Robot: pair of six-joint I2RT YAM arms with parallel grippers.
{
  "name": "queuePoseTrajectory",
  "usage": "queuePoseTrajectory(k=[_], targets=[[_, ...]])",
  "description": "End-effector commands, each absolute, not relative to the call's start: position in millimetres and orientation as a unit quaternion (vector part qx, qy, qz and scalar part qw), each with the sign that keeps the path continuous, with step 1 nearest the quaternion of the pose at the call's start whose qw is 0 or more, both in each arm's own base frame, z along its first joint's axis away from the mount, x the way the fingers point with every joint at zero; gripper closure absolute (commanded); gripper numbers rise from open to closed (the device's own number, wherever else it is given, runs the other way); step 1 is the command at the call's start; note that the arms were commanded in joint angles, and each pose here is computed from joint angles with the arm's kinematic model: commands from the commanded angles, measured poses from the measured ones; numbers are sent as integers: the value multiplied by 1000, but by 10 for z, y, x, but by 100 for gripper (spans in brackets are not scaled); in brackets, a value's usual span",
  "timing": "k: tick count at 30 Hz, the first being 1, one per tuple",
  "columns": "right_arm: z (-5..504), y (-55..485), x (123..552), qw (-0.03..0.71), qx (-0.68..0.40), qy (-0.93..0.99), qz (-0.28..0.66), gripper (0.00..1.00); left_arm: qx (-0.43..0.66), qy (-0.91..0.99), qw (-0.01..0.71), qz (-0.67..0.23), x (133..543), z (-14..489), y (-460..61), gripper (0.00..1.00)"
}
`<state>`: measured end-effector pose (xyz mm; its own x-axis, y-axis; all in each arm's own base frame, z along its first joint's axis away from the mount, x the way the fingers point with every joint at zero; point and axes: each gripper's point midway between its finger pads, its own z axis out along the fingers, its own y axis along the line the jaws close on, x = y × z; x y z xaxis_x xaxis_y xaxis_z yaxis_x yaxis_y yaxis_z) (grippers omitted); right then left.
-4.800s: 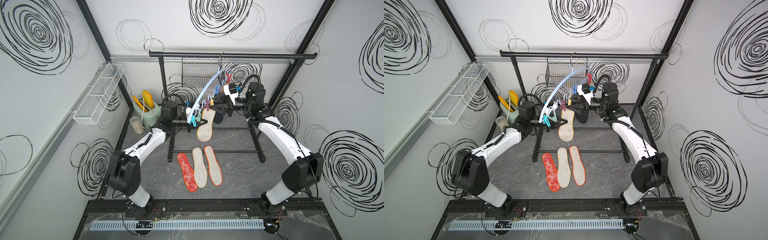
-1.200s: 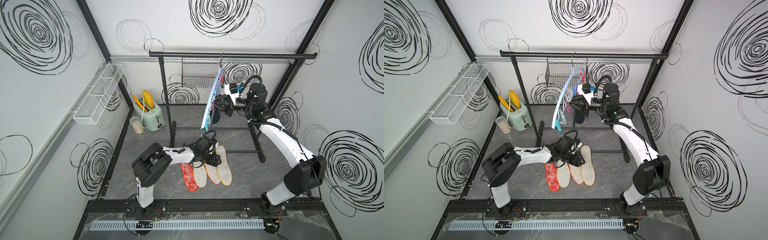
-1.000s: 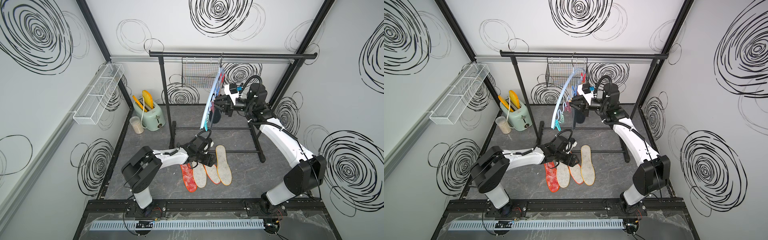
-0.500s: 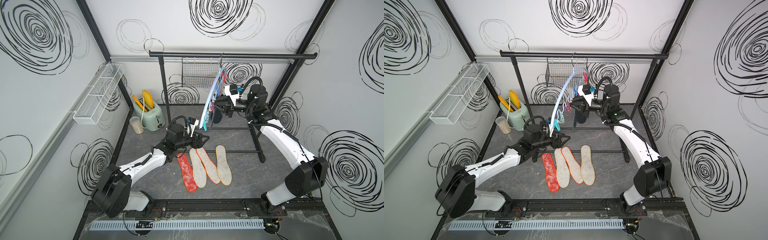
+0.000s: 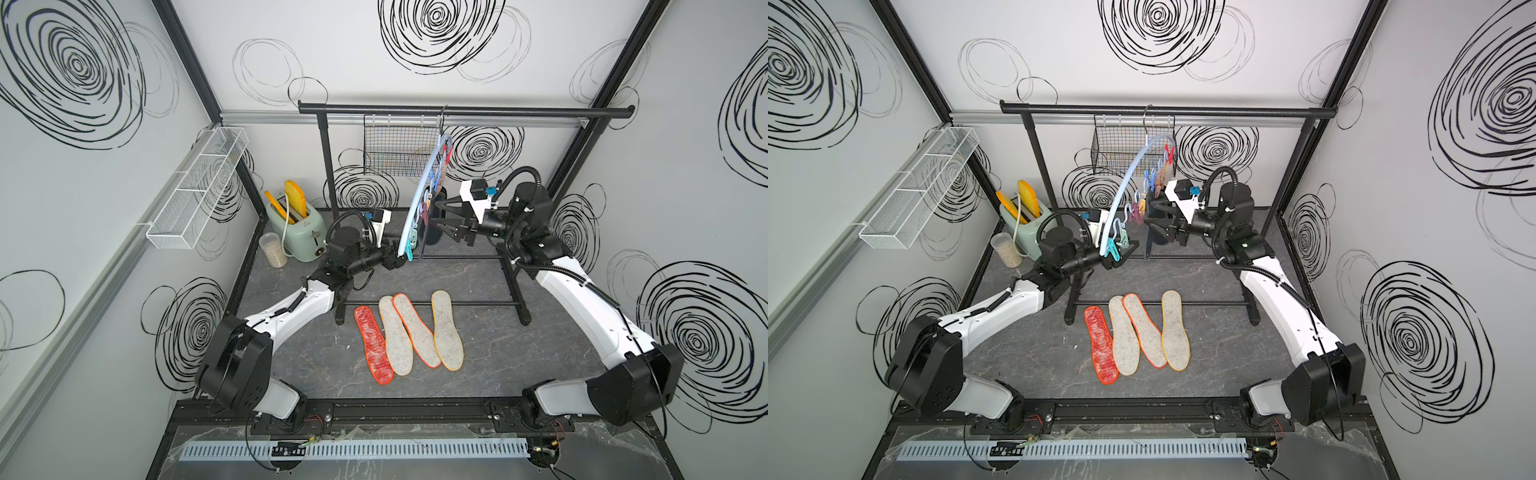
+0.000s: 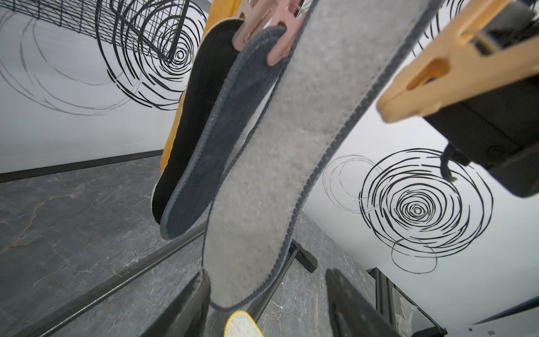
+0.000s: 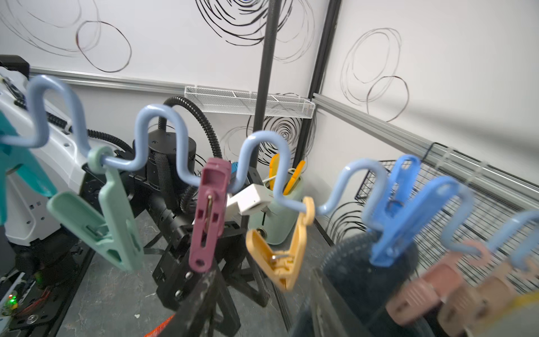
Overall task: Take the shoe insoles off the hanger
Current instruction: Remove the insole from the hanger.
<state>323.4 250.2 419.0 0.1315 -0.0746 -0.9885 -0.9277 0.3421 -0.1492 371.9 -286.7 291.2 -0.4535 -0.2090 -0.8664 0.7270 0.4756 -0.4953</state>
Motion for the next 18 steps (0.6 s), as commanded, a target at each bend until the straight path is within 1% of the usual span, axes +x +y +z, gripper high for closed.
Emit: queuePoseTrajectory(k=[1,2,4,7,9,12,14,18], targets=[[4281,2236,3255,643,-404,570,313,42,192,667,517,-501,3749,3202,-2919,30],[4315,2178,3261,656,-387,573,302,39,190,666,518,-503,3763,3222,-2925,30],[4428,2107,3309,670,-359,579,293,38,189,660,519,-509,3772,3257,-2942,30],[4645,1993,3530,681,-287,605,297,38,196,650,517,-522,3741,3277,-3034,31],[4739,1960,3673,676,-243,622,313,38,199,653,510,-523,3738,3227,-3110,32],[4790,1991,3826,650,-201,646,345,43,200,655,504,-526,3720,3157,-3196,33],[4816,2035,3891,633,-187,659,360,43,202,656,500,-528,3708,3128,-3252,33],[4879,2183,3902,624,-185,663,369,42,209,656,494,-530,3687,3109,-3378,33]])
